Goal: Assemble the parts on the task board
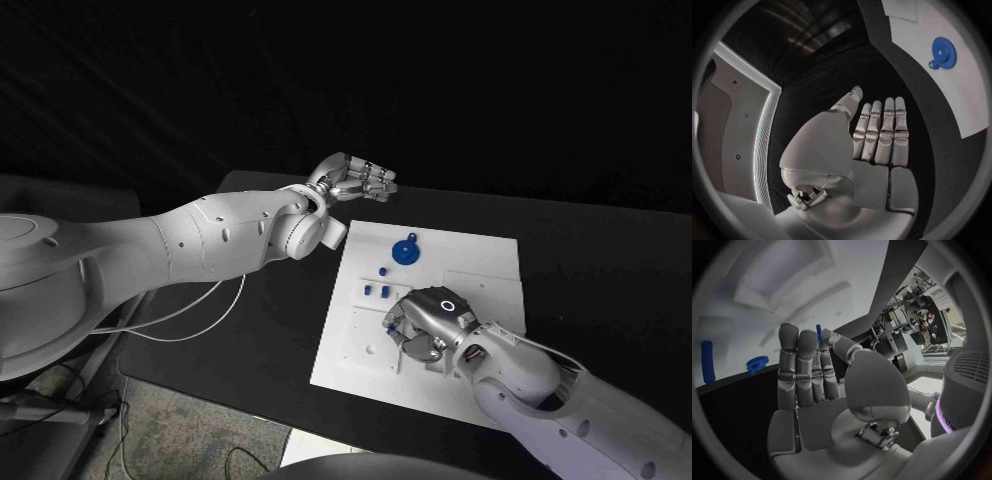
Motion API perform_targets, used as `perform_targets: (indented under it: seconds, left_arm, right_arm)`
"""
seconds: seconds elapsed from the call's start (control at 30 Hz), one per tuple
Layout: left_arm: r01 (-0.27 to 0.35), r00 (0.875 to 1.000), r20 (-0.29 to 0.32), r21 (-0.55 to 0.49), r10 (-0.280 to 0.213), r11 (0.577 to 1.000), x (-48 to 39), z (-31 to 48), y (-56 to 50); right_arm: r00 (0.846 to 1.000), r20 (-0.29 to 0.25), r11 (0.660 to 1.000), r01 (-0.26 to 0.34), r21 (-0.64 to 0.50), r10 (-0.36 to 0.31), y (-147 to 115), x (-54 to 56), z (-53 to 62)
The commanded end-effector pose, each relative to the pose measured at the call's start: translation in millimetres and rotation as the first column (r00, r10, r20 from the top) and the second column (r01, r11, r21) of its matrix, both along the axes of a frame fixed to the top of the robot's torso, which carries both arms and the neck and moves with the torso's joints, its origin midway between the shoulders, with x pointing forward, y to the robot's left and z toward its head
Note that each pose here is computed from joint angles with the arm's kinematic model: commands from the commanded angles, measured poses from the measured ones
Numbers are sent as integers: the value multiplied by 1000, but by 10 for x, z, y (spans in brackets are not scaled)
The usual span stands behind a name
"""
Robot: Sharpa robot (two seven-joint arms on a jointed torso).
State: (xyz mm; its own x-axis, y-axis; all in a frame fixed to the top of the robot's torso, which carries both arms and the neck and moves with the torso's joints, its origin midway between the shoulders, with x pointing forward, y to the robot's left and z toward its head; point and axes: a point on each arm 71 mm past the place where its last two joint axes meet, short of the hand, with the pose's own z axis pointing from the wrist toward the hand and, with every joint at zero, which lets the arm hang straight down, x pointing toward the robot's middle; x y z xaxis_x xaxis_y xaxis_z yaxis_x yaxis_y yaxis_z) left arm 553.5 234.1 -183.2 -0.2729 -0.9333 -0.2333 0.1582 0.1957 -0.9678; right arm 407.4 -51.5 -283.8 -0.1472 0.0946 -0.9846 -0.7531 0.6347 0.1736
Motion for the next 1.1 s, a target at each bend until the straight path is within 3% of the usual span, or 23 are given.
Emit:
perform_targets:
  seconds: [0.03, 1.1]
  left_arm:
    - [8, 1000, 3, -11, -8, 1000, -2, 14, -11]
    - [18, 1000, -9, -13, -18, 1000, -9, 12, -4]
  right_arm:
    - [1000, 3, 1000, -17, -19, 17, 6, -10, -37]
    - [1000, 16, 999, 4, -32, -4, 6, 23, -112]
